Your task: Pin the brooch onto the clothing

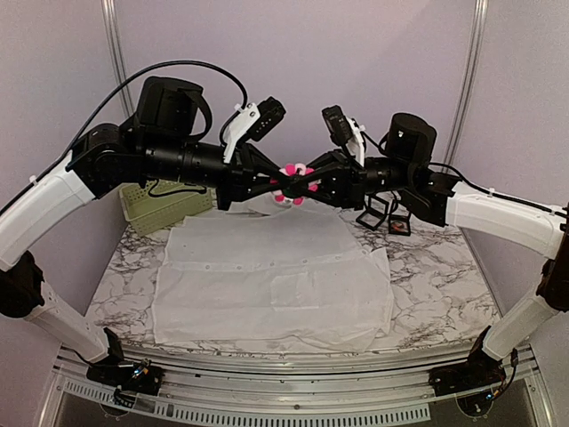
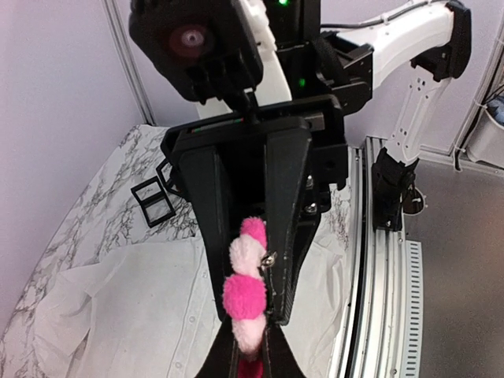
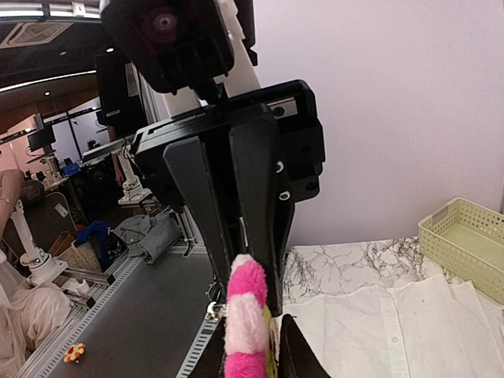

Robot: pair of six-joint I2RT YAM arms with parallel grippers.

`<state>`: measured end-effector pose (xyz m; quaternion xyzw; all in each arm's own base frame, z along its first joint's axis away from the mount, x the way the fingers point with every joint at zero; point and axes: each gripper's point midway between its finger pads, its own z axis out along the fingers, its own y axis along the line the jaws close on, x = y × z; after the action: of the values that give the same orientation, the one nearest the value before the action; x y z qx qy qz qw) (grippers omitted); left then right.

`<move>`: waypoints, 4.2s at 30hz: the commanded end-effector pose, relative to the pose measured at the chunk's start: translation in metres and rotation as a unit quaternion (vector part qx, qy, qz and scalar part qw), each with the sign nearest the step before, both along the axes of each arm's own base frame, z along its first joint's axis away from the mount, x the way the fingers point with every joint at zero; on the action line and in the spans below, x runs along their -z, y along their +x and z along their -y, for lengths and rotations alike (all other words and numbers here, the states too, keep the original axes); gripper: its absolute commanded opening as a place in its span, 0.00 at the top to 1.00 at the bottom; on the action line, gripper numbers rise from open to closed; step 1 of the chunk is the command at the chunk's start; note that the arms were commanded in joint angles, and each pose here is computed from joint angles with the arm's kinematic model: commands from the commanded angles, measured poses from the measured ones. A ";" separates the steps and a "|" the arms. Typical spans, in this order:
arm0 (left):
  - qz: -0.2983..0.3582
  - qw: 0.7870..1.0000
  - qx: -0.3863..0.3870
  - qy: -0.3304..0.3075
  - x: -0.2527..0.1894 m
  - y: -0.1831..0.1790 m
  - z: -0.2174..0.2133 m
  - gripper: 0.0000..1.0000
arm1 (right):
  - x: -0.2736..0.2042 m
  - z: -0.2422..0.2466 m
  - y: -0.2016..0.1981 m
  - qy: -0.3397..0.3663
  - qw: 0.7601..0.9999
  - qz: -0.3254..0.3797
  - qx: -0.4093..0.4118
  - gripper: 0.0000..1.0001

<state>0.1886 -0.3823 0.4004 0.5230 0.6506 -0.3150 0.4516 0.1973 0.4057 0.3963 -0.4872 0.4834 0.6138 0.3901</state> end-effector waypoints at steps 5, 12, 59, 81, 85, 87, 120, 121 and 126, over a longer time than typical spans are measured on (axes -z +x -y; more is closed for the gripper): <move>0.020 0.997 0.072 0.002 -0.005 -0.038 0.014 1.00 | 0.022 -0.009 0.046 -0.037 0.993 -0.064 0.096 0.81; 0.024 0.997 0.073 0.002 -0.007 -0.039 0.013 1.00 | 0.030 -0.004 0.065 -0.049 0.987 -0.094 0.125 0.89; 0.046 0.998 0.041 0.023 0.002 -0.029 0.011 1.00 | -0.001 0.011 -0.015 0.045 0.998 0.048 0.018 0.34; 0.047 0.998 0.040 0.019 0.000 -0.029 0.011 1.00 | -0.002 0.007 -0.011 0.045 0.996 0.056 0.045 0.68; 0.049 0.998 0.042 0.018 -0.002 -0.029 0.012 1.00 | -0.001 0.005 -0.006 0.037 0.997 0.048 0.053 0.75; 0.050 0.998 0.044 0.015 -0.004 -0.030 0.012 1.00 | 0.001 0.003 -0.003 0.032 0.997 0.043 0.060 0.77; 0.110 0.993 0.013 0.037 -0.009 -0.016 0.002 1.00 | 0.024 0.034 -0.012 -0.058 0.996 0.060 0.043 0.24; 0.114 0.993 0.009 0.036 -0.010 -0.015 0.001 1.00 | 0.023 0.036 -0.010 -0.060 0.995 0.059 0.048 0.24; 0.123 0.992 -0.001 0.036 -0.013 -0.011 0.001 1.00 | 0.011 0.042 -0.003 -0.047 0.994 0.073 0.073 0.24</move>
<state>0.1807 -0.3847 0.3976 0.5756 0.6155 -0.2293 0.4871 0.1924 0.3707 0.3703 -0.5126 0.5200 0.5376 0.4218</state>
